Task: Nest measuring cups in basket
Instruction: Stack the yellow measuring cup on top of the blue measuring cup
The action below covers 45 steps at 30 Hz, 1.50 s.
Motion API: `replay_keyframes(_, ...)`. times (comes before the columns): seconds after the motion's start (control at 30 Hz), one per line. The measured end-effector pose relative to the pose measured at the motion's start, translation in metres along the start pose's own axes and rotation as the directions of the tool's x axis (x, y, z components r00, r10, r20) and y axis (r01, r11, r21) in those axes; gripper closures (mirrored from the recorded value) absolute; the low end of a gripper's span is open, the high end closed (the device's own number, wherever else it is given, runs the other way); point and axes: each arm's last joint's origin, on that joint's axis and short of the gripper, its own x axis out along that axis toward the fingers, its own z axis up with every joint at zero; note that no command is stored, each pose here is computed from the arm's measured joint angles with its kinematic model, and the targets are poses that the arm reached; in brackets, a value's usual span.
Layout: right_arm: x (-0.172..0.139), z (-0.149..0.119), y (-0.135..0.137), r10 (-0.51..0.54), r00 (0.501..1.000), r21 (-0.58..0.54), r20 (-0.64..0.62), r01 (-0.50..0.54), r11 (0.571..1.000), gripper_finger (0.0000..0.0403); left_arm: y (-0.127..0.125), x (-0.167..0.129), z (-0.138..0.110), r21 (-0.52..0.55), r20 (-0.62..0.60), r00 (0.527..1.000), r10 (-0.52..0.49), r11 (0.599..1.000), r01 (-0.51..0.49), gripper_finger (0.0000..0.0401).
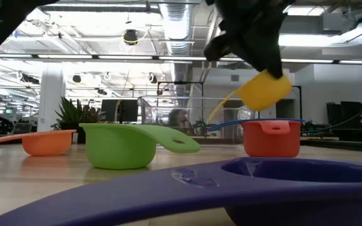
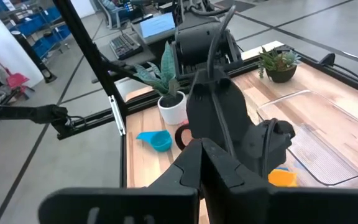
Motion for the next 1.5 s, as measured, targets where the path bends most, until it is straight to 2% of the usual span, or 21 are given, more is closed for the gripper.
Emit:
replay_keyframes(0.23, -0.001, 0.000, 0.000, 0.003, 1.000, -0.001, -0.001, -0.003, 1.000, 0.0376, 0.002, 0.002, 0.005, 0.008, 0.043, 0.999, 0.008, 1.000, -0.009, 0.0401)
replay_keyframes(0.33, -0.001, 0.000, 0.000, 0.004, 1.000, -0.001, -0.002, -0.004, 1.000, 0.0376, 0.003, 0.003, 0.006, 0.022, 0.029, 0.999, -0.033, 0.999, 0.033, 0.0398)
replay_keyframes(0.67, -0.001, 0.000, 0.000, 0.005, 1.000, -0.001, -0.003, -0.005, 1.000, 0.0376, 0.003, 0.018, -0.001, 0.048, -0.018, 0.999, -0.029, 0.998, 0.030, 0.0370)
replay_keyframes(0.9, -0.001, -0.001, 0.001, 0.020, 1.000, 0.000, -0.024, -0.020, 1.000, 0.0376, 0.009, 0.020, 0.000, 0.055, -0.029, 1.000, -0.008, 0.998, 0.010, 0.0335)
replay_keyframes(1.13, -0.001, -0.001, 0.001, 0.029, 0.999, -0.003, -0.039, -0.030, 1.000, 0.0376, 0.015, 0.020, 0.003, 0.007, -0.037, 0.999, -0.005, 1.000, 0.006, 0.0307)
replay_keyframes(1.5, -0.001, -0.002, 0.001, 0.030, 0.999, -0.013, -0.043, -0.031, 0.999, 0.0376, 0.006, -0.009, 0.006, -0.022, -0.011, 0.998, -0.057, 0.998, 0.057, 0.0305)
